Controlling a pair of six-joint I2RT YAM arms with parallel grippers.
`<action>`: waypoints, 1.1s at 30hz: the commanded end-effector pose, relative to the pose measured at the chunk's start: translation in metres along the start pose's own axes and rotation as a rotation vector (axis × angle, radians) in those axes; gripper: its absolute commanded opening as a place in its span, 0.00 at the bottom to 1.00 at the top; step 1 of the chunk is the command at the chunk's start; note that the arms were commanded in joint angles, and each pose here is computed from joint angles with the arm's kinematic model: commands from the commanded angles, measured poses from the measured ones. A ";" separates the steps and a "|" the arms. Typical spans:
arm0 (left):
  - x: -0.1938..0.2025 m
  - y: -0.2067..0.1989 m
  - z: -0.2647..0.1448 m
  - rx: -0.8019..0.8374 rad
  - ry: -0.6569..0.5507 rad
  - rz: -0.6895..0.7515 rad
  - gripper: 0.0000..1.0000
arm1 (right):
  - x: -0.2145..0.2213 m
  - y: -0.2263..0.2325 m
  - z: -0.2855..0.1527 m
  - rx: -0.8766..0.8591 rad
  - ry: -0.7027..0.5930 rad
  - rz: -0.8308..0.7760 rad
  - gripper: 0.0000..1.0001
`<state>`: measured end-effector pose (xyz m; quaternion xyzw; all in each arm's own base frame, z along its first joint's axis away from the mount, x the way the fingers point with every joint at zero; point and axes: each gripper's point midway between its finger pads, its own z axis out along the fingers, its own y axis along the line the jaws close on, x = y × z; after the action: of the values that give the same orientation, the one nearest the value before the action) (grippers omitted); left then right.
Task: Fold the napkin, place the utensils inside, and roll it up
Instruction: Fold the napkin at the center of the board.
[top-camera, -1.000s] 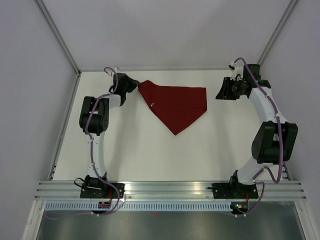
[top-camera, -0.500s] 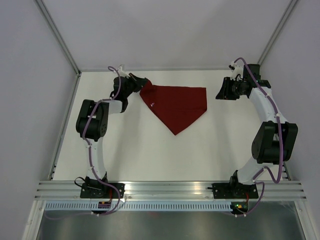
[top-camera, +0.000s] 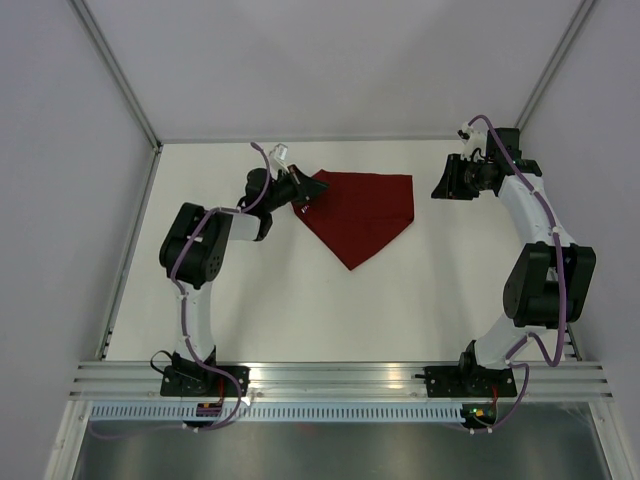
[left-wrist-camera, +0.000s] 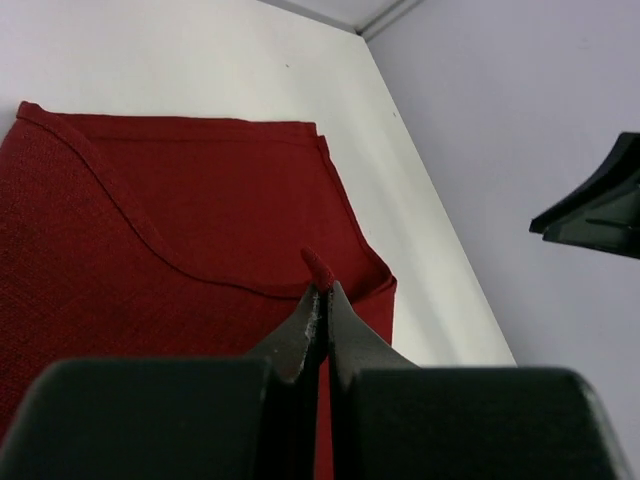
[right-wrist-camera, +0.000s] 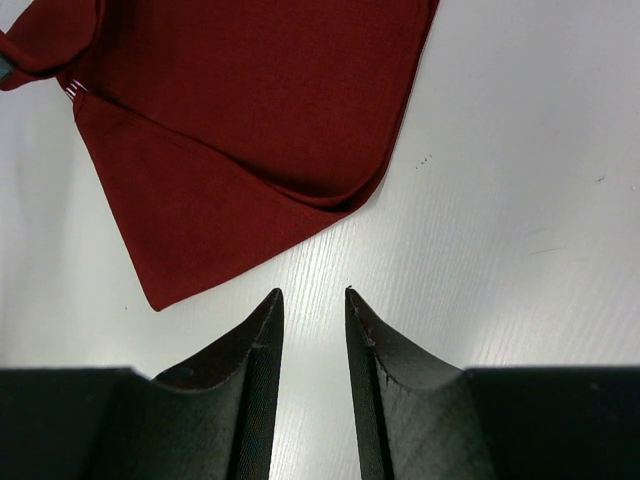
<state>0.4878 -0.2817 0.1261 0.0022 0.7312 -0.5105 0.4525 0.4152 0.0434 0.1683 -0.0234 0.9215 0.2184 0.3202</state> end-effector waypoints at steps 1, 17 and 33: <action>-0.008 -0.040 -0.007 0.141 -0.002 0.124 0.02 | -0.010 0.007 -0.010 -0.012 -0.041 -0.023 0.37; 0.076 -0.077 -0.002 0.269 0.191 0.121 0.02 | -0.009 0.009 -0.013 -0.011 -0.045 -0.024 0.37; 0.117 -0.076 -0.018 0.291 0.275 0.111 0.02 | -0.009 0.008 -0.012 -0.010 -0.043 -0.027 0.37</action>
<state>0.3793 -0.3545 0.0929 0.1281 0.7343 -0.5728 0.3411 0.4149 0.0434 0.1706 -0.0244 0.9206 0.2180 0.3230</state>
